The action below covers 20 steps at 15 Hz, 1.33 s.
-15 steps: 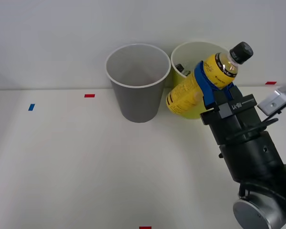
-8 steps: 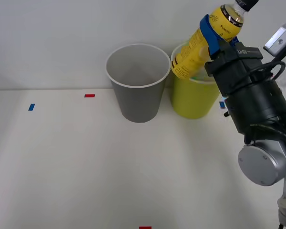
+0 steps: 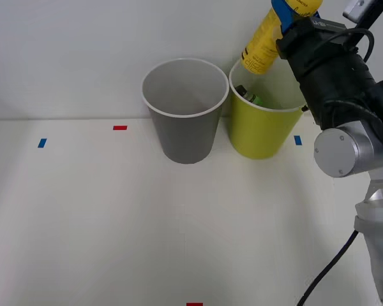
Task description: Put cans in the gray bin, plastic bottles in the light green bin
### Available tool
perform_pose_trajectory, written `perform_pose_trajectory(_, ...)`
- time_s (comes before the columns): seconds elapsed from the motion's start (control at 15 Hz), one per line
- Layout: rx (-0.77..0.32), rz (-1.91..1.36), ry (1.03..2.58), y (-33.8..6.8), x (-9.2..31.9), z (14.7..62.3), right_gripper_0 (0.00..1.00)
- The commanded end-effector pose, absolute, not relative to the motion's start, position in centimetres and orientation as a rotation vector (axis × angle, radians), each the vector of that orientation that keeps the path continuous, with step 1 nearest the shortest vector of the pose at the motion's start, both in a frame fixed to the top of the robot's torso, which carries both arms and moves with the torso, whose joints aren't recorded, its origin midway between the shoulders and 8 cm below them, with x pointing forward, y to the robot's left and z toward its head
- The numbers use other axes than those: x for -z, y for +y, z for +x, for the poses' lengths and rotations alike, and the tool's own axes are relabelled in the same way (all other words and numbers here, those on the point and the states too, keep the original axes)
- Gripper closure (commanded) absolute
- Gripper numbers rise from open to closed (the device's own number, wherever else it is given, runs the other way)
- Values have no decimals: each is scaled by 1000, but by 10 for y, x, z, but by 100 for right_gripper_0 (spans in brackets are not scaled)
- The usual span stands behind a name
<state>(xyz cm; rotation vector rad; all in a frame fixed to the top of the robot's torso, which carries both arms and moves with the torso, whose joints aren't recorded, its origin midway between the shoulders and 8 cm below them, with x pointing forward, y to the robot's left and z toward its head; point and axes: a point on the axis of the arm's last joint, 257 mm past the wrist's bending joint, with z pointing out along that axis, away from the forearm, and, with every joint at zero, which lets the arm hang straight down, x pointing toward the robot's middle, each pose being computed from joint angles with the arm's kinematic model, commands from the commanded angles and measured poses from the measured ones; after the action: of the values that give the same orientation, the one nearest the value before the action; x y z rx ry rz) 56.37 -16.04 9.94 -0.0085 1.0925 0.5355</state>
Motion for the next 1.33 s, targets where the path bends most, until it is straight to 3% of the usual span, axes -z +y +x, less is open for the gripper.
perform_pose_trajectory(0.07, -454, -42, 1115, -169, -97, 584, 100)
perform_pose_trajectory(0.47, -288, -123, 1194, -186, -72, 600, 100)
perform_pose_trajectory(0.93, -241, -140, 1211, -189, -65, 612, 100)
perform_pose_trajectory(1.0, -238, -141, 1210, -189, -65, 612, 78)
perform_pose_trajectory(1.07, -238, -142, 1210, -189, -65, 612, 21)
perform_pose_trajectory(1.13, -243, -138, 1212, -189, -65, 612, 0)
perform_pose_trajectory(1.33, -252, -133, 1219, -190, -60, 612, 0)
